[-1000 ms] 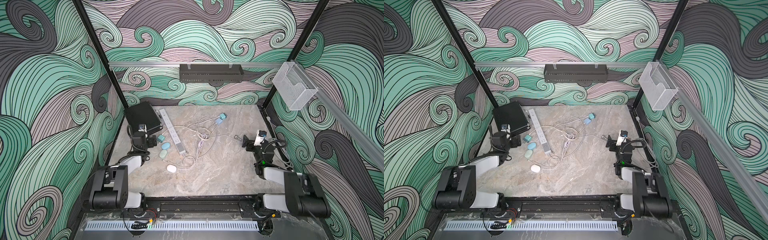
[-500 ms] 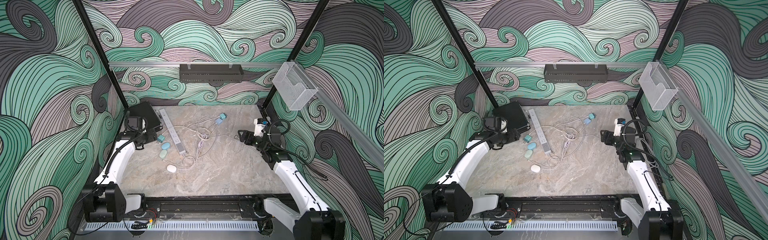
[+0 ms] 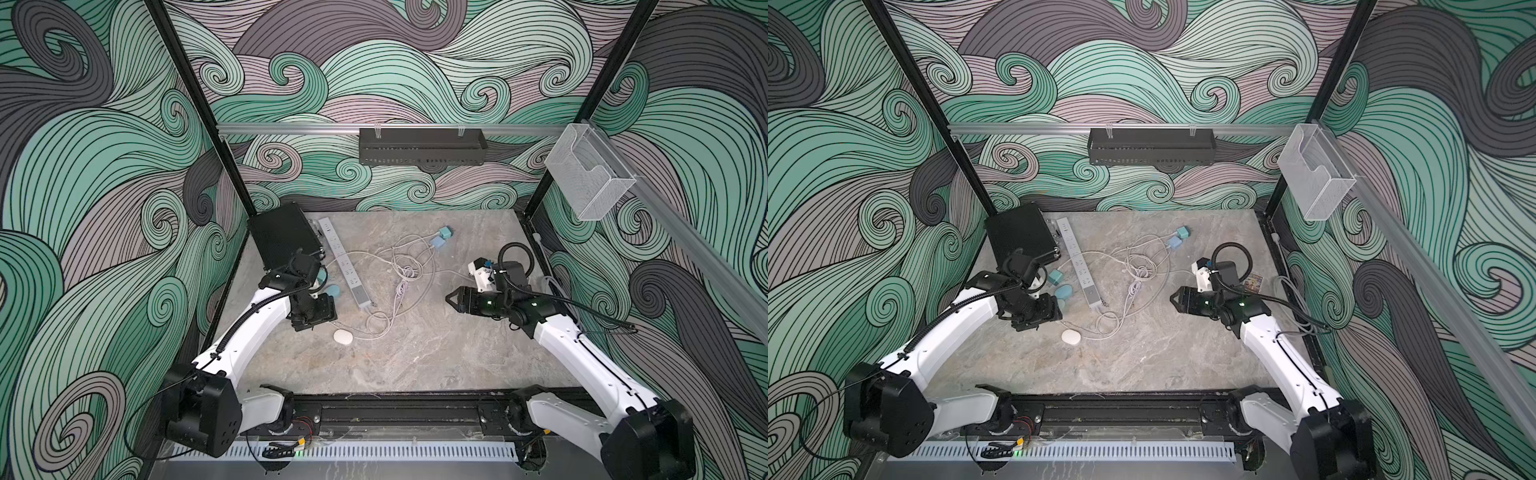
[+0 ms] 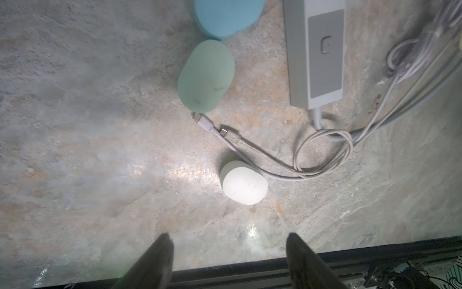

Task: Charge the bluetooth headset
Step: Pick up the plug from the center of the board.

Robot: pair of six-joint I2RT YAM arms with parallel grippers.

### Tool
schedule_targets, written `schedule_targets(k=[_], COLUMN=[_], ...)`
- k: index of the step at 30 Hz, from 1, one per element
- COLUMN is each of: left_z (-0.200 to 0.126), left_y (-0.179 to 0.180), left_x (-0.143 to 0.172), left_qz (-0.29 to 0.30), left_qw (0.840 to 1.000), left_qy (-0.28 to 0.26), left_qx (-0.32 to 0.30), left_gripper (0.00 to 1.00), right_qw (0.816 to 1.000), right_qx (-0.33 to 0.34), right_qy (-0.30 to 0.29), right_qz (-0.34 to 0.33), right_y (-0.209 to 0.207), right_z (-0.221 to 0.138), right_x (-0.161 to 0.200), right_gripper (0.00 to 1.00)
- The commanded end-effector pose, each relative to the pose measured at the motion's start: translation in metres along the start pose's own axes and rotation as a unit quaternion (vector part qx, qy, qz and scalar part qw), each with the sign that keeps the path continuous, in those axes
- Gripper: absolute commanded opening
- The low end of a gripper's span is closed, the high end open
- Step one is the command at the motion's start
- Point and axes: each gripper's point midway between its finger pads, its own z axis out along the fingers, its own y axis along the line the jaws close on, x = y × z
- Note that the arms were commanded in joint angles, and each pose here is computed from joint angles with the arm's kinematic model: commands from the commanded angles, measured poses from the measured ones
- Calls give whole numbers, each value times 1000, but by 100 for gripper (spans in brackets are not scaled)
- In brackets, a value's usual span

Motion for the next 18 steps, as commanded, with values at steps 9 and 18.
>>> schedule_targets(k=[9, 18], left_z=[11, 13], left_y=[-4, 10], left_x=[-45, -98], left_qz=[104, 179], left_qw=[993, 969], left_qy=[-53, -117], left_qx=[-34, -127], left_gripper=[63, 58], right_qw=[998, 998], right_qx=[-19, -28], right_qy=[0, -5], right_qz=[-56, -63], right_y=[12, 18], right_z=[0, 3], right_x=[-1, -4], right_gripper=[62, 60])
